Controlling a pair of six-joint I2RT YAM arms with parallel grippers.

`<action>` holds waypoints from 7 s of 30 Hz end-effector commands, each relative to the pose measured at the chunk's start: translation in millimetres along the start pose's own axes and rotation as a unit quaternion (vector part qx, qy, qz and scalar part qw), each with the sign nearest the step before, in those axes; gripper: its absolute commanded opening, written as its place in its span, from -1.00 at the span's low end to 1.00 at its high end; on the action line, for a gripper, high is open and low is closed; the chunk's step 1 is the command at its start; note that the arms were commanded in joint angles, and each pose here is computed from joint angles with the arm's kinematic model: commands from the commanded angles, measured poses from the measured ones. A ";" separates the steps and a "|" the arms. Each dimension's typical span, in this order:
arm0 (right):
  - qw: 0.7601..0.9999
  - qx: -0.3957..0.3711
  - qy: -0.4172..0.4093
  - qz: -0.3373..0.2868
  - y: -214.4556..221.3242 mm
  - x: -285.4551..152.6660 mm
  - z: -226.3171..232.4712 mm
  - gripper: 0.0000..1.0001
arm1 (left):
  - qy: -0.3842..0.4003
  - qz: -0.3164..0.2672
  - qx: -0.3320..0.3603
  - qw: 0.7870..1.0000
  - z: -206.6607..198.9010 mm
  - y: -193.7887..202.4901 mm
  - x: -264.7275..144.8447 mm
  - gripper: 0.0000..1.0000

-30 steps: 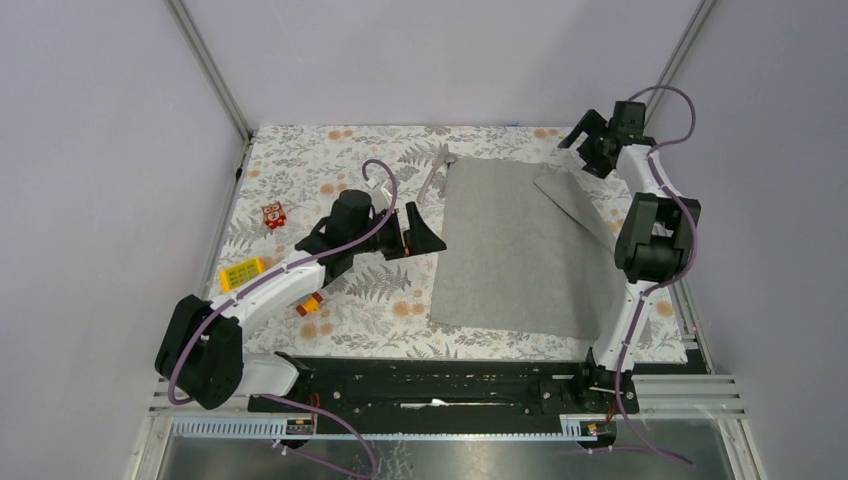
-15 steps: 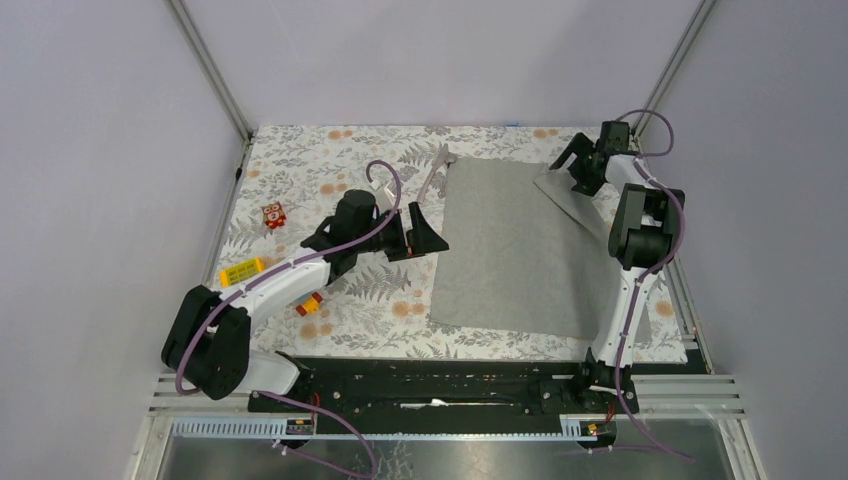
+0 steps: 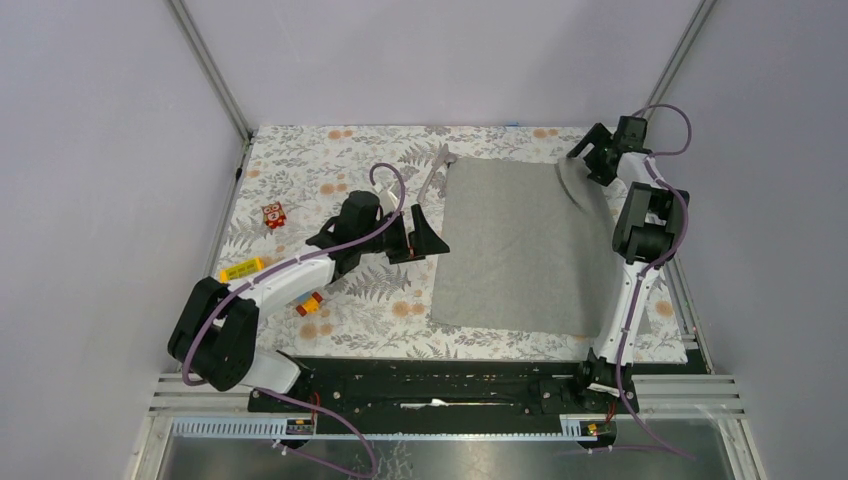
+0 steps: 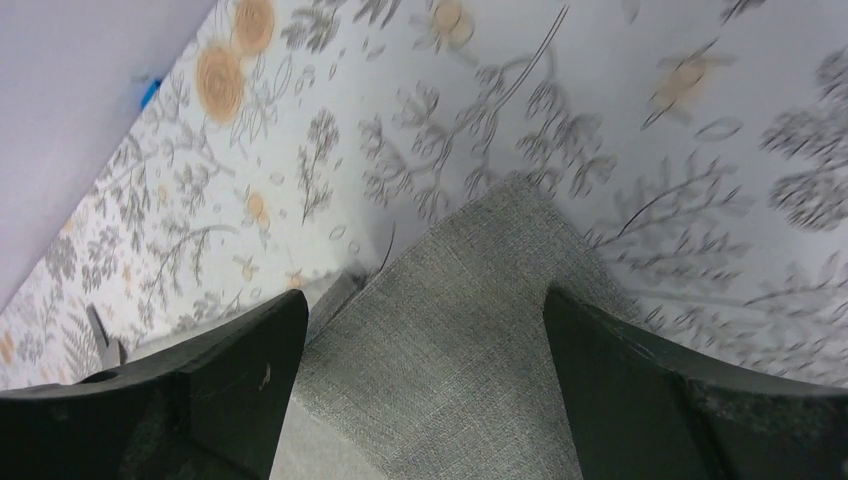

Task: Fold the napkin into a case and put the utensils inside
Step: Smooth out the crumpled napkin at the center of the board, then pick up the flattened napkin from the center of the board.

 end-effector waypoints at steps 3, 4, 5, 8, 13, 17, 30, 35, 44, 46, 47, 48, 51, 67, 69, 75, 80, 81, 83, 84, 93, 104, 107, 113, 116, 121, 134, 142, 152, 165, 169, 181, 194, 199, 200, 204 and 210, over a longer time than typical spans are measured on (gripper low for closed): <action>0.997 0.003 0.078 -0.016 -7.6 21.0 -32.4 0.93 | 0.021 -0.017 0.016 1.000 -5.0 -12.2 4.6 0.97; 0.997 0.001 0.080 -0.022 -9.1 20.6 -32.2 0.93 | 0.020 -0.016 0.015 1.000 -4.4 -11.6 5.0 0.97; 0.996 -0.003 0.082 -0.029 -11.4 20.6 -31.7 0.94 | 0.019 -0.015 0.015 1.000 -3.6 -11.0 5.8 0.97; 0.993 -0.002 0.105 -0.047 -15.7 18.3 -33.0 0.94 | 0.021 -0.011 0.014 1.000 -2.7 -10.9 7.6 0.97; 0.987 -0.001 0.138 -0.076 -20.0 11.2 -36.3 0.95 | 0.022 -0.011 0.013 1.000 -2.7 -12.0 8.6 0.97; 0.982 -0.015 0.165 -0.086 -22.4 7.1 -39.5 0.95 | 0.020 -0.010 0.012 1.000 -1.1 -8.8 8.1 0.97; 0.974 -0.065 0.181 -0.118 -47.8 -30.4 -13.3 0.99 | 0.028 -0.016 0.017 0.999 -5.4 -11.0 4.7 0.97; 0.967 -0.103 0.182 -0.149 -51.2 -85.3 17.8 0.99 | 0.028 -0.021 0.020 0.999 -8.1 -6.8 -3.7 0.97; 0.987 -0.052 0.134 -0.066 8.1 -137.2 1.0 0.99 | 0.044 -0.023 0.031 0.998 -19.2 -3.5 -20.1 0.97; 0.990 -0.034 0.127 -0.054 22.8 -145.8 -10.4 0.99 | 0.045 -0.022 0.035 0.998 -22.0 -1.4 -24.7 0.97; 0.990 -0.025 0.126 -0.050 30.2 -150.7 -16.1 0.99 | 0.046 -0.021 0.036 0.998 -23.1 -0.1 -26.7 0.97; 0.990 -0.021 0.127 -0.050 36.1 -155.9 -20.9 0.99 | 0.047 -0.021 0.038 0.998 -24.1 0.9 -29.0 0.97; 0.989 -0.018 0.137 -0.046 55.4 -172.4 -38.3 0.99 | 0.051 -0.015 0.042 0.998 -26.5 4.3 -33.8 0.97; 0.980 0.078 0.182 -0.014 95.9 -196.7 -141.8 0.99 | 0.063 -0.023 0.053 0.996 -37.3 12.3 -55.6 0.97; 0.975 0.085 0.205 -0.020 95.3 -199.3 -149.5 0.99 | 0.063 -0.022 0.054 0.996 -38.3 13.2 -57.5 0.97; 0.959 0.080 0.268 -0.048 87.9 -211.4 -161.0 0.99 | 0.063 -0.018 0.055 0.996 -38.5 17.3 -61.7 0.97; 0.954 0.105 0.280 -0.034 86.3 -211.7 -174.7 0.99 | 0.066 -0.016 0.061 0.996 -41.5 18.6 -67.0 0.97; 0.953 0.105 0.282 -0.033 86.2 -212.4 -175.0 0.99 | 0.065 -0.017 0.063 0.996 -42.2 18.8 -68.4 0.97; 0.952 0.100 0.287 -0.045 83.2 -216.9 -172.6 0.99 | 0.063 -0.017 0.067 0.996 -42.9 18.9 -70.4 0.97; 0.951 0.097 0.287 -0.057 79.6 -222.9 -168.5 0.99 | 0.062 -0.016 0.069 0.996 -43.3 19.0 -71.3 0.97; 0.926 0.123 0.332 -0.127 92.1 -275.9 -155.7 0.99 | 0.080 -0.005 0.071 0.994 -42.0 19.7 -66.5 0.98; 0.847 0.250 0.420 -0.207 129.4 -327.3 -194.4 0.29 | 0.113 -0.028 0.077 0.990 -57.7 26.0 -89.7 0.97; 0.846 0.259 0.426 -0.187 132.0 -323.8 -195.3 0.29 | 0.117 -0.031 0.078 0.990 -59.4 27.2 -92.6 0.97; 0.821 0.278 0.480 -0.134 135.6 -312.8 -205.1 0.48 | 0.118 -0.039 0.084 0.989 -63.2 23.3 -94.9 0.97; 0.828 0.281 0.463 -0.144 139.2 -307.5 -208.6 0.59 | 0.119 -0.036 0.085 0.989 -63.0 22.6 -93.8 0.97; 0.827 0.302 0.453 -0.141 150.2 -297.0 -222.5 0.61 | 0.113 -0.033 0.084 0.990 -59.9 23.4 -91.0 0.97; 0.833 0.311 0.431 -0.153 138.1 -294.8 -235.6 0.48 | 0.106 -0.017 0.078 0.991 -53.0 23.0 -80.9 0.97; 0.830 0.312 0.437 -0.149 138.1 -286.6 -243.2 0.47 | 0.106 -0.015 0.078 0.991 -52.0 20.6 -77.3 0.97; 0.844 0.326 0.400 -0.143 144.2 -274.1 -245.7 0.28 | 0.105 -0.018 0.076 0.991 -53.5 19.4 -78.7 0.97; 0.861 0.320 0.370 -0.139 147.3 -270.9 -243.7 -0.49 | 0.102 -0.020 0.073 0.992 -52.5 20.5 -78.5 0.97; 0.867 0.313 0.361 -0.141 143.9 -275.4 -238.8 -0.90 | 0.098 -0.020 0.071 0.992 -51.0 21.7 -77.9 0.97; 0.825 0.351 0.416 -0.154 150.4 -302.0 -227.2 -1.00 | -0.178 0.012 -0.113 0.977 -22.2 47.9 -40.1 0.97; 0.864 0.344 0.329 -0.166 167.3 -300.8 -219.7 -1.00 | -0.399 0.116 -0.279 0.866 -24.3 93.7 23.4 0.86; 0.868 0.338 0.328 -0.161 165.2 -297.9 -220.8 -1.00 | -0.424 0.101 -0.315 0.843 -24.9 99.6 40.5 0.42; 0.868 0.336 0.329 -0.160 164.6 -297.1 -221.4 -1.00 | -0.431 0.098 -0.320 0.838 -24.2 98.6 43.4 0.37; 0.874 0.332 0.322 -0.150 165.4 -293.7 -221.1 -1.00 | -0.456 0.098 -0.336 0.818 -23.1 100.5 54.3 0.28; 0.880 0.320 0.319 -0.144 165.7 -290.1 -218.8 -1.00 | -0.488 0.114 -0.355 0.789 -20.6 106.8 68.2 0.24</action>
Point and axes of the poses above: each gripper's point midway between its finger pads, its own x axis out along the fingers, its own z axis along the line the jaws close on, y = z × x, the point moved 10 cm from there along -x, back along the fingers, and after that the axes turned 13 degrees about x, right-handed, at the moved point
